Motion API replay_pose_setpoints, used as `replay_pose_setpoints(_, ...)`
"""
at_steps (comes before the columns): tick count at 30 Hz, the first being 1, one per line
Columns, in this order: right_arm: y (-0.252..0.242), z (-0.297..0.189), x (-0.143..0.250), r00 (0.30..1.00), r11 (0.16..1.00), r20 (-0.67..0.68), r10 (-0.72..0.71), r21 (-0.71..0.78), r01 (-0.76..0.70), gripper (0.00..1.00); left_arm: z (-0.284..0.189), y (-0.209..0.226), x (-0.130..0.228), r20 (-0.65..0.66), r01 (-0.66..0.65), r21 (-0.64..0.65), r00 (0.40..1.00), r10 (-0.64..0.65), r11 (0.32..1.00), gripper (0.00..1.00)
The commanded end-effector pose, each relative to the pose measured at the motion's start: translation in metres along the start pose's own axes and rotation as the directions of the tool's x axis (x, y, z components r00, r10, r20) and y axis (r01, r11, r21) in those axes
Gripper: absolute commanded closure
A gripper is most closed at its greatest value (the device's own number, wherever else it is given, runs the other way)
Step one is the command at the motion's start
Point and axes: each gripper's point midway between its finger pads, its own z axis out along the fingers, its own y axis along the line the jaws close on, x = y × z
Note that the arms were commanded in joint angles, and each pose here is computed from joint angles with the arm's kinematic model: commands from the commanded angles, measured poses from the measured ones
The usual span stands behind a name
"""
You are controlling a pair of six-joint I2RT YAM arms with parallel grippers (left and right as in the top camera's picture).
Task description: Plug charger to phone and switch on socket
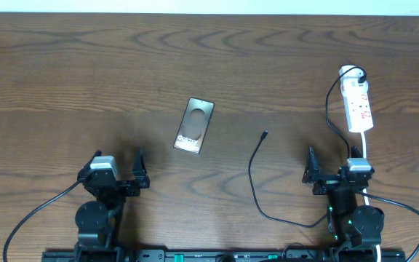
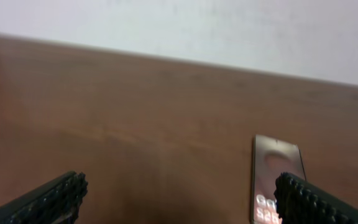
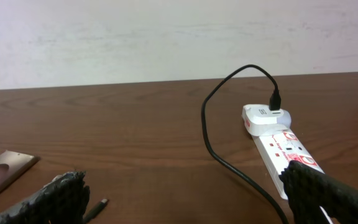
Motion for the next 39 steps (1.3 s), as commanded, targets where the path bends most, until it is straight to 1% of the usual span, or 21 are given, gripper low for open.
replay_pose_setpoints(1,0.005,0.000,0.001,1.000,1.000,-0.001,-0.012,-0.021,0.012,0.01,-0.005,-0.011,-0.016,-0.023,0.038,0.048,0.999,-0.037,0.998,0.02)
replay_pose_setpoints(8,0.005,0.000,0.001,1.000,1.000,-0.001,-0.012,-0.021,0.012,0.01,0.000,-0.023,-0.037,-0.142,0.059,0.076,0.989,-0.048,0.995,0.02)
replay_pose_setpoints(13,0.005,0.000,0.001,1.000,1.000,-0.001,-0.012,-0.021,0.012,0.01,0.009,-0.040,-0.056,-0.234,0.083,0.136,0.971,-0.049,0.987,0.02)
replay_pose_setpoints(20,0.005,0.000,0.001,1.000,1.000,-0.001,-0.012,-0.021,0.012,0.01,0.020,-0.045,-0.083,-0.358,0.100,0.109,0.932,-0.054,0.989,0.02)
replay_pose_setpoints(26,0.005,0.000,0.001,1.000,1.000,-0.001,-0.012,-0.021,0.012,0.01,0.024,-0.054,-0.107,-0.409,0.102,0.111,0.911,-0.048,0.989,0.02)
replay_pose_setpoints(32,0.005,0.000,0.001,1.000,1.000,-0.001,-0.012,-0.021,0.012,0.01,0.027,-0.078,-0.126,-0.434,0.043,0.194,0.900,0.046,0.980,0.02)
replay_pose_setpoints(39,0.005,0.000,0.001,1.000,1.000,-0.001,-0.012,-0.021,0.012,0.01,0.037,-0.098,-0.138,-0.491,0.034,0.235,0.867,0.089,0.971,0.02)
